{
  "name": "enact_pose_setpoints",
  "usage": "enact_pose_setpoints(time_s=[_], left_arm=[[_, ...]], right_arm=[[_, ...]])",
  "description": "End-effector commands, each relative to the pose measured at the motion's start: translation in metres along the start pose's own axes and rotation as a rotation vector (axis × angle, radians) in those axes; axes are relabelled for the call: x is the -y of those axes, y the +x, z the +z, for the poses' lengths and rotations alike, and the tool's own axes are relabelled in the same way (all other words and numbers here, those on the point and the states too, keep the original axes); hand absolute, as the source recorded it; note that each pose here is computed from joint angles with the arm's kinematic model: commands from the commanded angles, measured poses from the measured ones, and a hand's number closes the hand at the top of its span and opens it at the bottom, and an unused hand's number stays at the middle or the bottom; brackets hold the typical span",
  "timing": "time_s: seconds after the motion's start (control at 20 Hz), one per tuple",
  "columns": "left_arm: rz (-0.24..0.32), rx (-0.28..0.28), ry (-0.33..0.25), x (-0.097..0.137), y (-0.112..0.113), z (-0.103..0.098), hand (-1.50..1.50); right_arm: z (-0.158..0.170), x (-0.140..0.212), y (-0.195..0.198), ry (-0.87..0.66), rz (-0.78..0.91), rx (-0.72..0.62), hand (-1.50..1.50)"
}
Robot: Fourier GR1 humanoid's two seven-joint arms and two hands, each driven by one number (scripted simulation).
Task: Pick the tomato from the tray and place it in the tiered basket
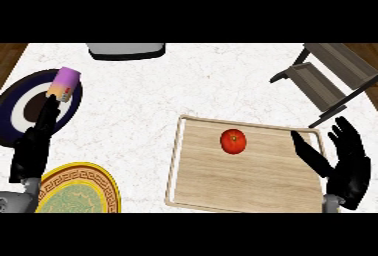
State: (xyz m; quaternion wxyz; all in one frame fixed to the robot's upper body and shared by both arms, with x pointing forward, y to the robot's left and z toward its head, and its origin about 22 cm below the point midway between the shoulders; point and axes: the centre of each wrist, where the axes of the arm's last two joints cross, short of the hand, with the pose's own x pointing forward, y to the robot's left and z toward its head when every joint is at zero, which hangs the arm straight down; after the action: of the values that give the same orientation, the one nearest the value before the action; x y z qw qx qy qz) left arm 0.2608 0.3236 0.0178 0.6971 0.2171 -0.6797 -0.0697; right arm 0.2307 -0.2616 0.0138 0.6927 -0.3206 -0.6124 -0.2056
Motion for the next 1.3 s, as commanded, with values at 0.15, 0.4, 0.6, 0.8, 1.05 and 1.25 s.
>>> enact_pose_setpoints(time_s=[0.15, 0.4, 0.6, 0.8, 1.05, 1.25], left_arm=[[-0.023, 0.032, -0.043, -0.001, 0.011, -0.004, 0.0], [-0.023, 0.054, -0.07, 0.023, 0.024, -0.008, 0.0], [-0.013, 0.028, -0.075, 0.016, 0.031, -0.015, 0.0], [-0.013, 0.045, -0.089, 0.018, 0.028, -0.015, 0.0], [-0.012, 0.041, -0.092, 0.018, 0.038, -0.016, 0.0], [-0.021, 0.042, -0.078, 0.026, 0.034, -0.014, 0.0]], right_arm=[[0.039, 0.029, 0.015, 0.137, 0.295, -0.093, -1.5], [0.033, 0.027, 0.06, 0.322, 0.539, -0.158, -1.5], [0.035, 0.018, 0.115, 0.333, 0.636, -0.214, -1.5], [0.027, -0.004, 0.148, 0.312, 0.645, -0.3, -1.5], [0.022, -0.036, 0.139, 0.395, 0.679, -0.41, -1.5], [0.025, -0.057, 0.123, 0.426, 0.724, -0.466, -1.5]])
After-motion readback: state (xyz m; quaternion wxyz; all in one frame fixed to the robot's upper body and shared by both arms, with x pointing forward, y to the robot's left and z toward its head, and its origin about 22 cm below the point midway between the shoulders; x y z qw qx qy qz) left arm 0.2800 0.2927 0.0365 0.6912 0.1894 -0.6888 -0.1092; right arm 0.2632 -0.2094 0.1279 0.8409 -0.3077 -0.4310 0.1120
